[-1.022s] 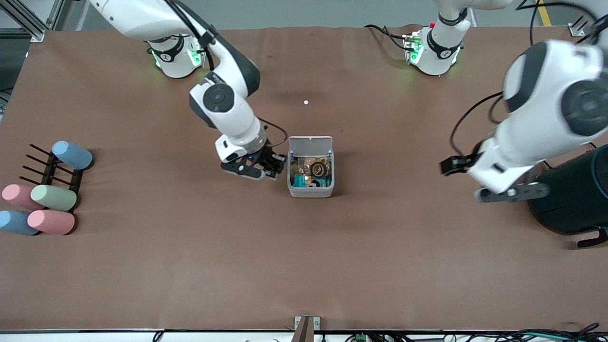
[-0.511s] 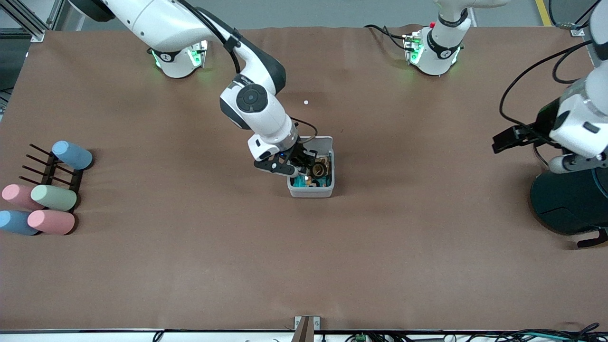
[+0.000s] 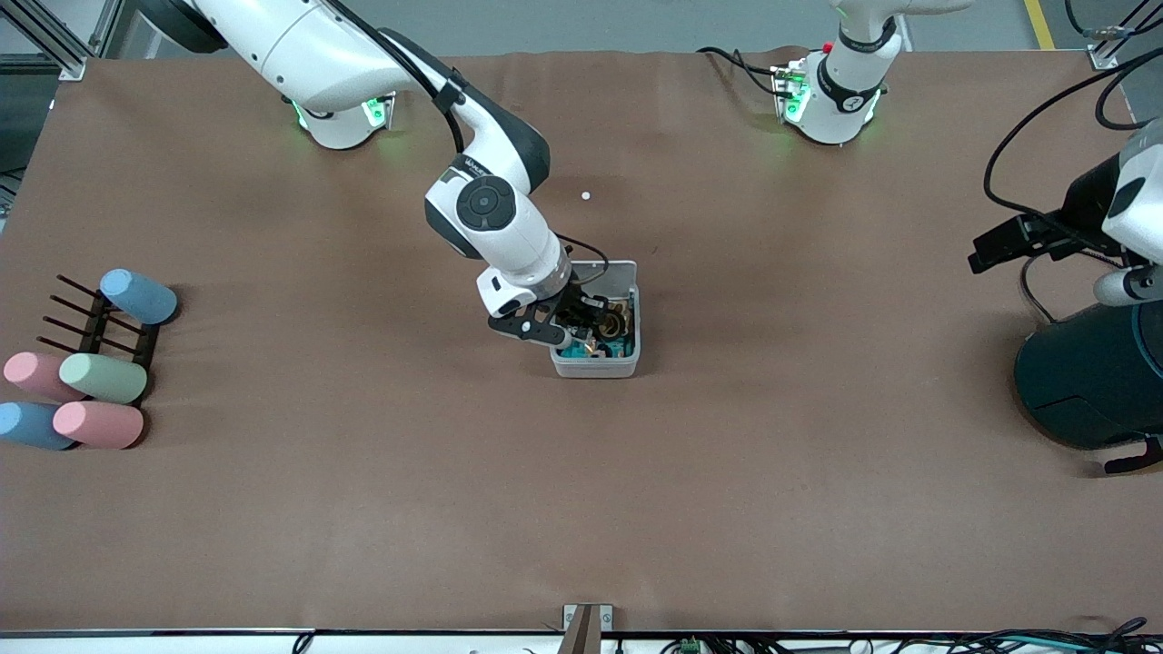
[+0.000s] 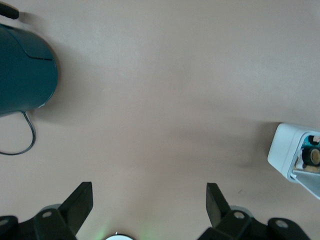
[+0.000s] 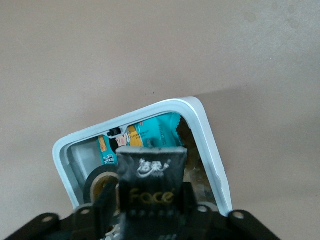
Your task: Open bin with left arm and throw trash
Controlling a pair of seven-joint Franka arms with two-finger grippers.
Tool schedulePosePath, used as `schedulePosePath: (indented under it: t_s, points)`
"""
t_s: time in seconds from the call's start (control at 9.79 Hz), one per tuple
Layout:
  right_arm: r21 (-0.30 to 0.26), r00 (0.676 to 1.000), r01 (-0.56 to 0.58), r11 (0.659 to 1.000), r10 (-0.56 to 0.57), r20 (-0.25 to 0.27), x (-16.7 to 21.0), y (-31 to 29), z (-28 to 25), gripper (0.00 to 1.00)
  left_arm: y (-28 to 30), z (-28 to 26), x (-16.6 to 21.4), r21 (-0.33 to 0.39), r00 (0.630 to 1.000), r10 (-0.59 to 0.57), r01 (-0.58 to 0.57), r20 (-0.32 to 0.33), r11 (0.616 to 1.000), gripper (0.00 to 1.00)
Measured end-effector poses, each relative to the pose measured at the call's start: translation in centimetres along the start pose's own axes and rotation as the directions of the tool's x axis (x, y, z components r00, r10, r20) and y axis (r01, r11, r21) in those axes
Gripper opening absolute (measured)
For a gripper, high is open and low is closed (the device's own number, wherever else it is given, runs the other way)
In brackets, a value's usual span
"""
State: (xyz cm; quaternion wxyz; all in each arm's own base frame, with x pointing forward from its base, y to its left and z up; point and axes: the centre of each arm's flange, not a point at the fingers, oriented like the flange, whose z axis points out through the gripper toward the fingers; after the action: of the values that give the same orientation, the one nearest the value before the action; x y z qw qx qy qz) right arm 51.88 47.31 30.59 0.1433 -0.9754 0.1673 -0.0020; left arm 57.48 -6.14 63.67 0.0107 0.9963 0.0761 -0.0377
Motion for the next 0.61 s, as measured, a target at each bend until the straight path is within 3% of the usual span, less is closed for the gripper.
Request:
schedulePosePath:
  t_s: [0.2, 0.41, 0.61]
  points:
    - [0.002, 1.0, -0.002, 1.0, 0.002, -0.004, 0.2, 0.0, -0.2, 0.96, 0.2, -0.6, -1.8, 0.008, 1.0, 0.008, -0.008, 0.007, 1.0, 1.0]
    - [-0.043, 1.0, 0.009, 0.999, -0.01, -0.006, 2.2, 1.0, -0.9, 1.0, 0.6, -1.1, -3.9, 0.01, 1.0, 0.024, -0.024, 0.006, 1.0, 1.0]
    - [-0.154, 0.996, 0.092, 0.984, -0.09, 0.022, 6.2, 4.2, -4.0, 1.0, -0.1, -1.3, -4.8, 0.01, 1.0, 0.016, -0.016, 0.005, 1.0, 1.0]
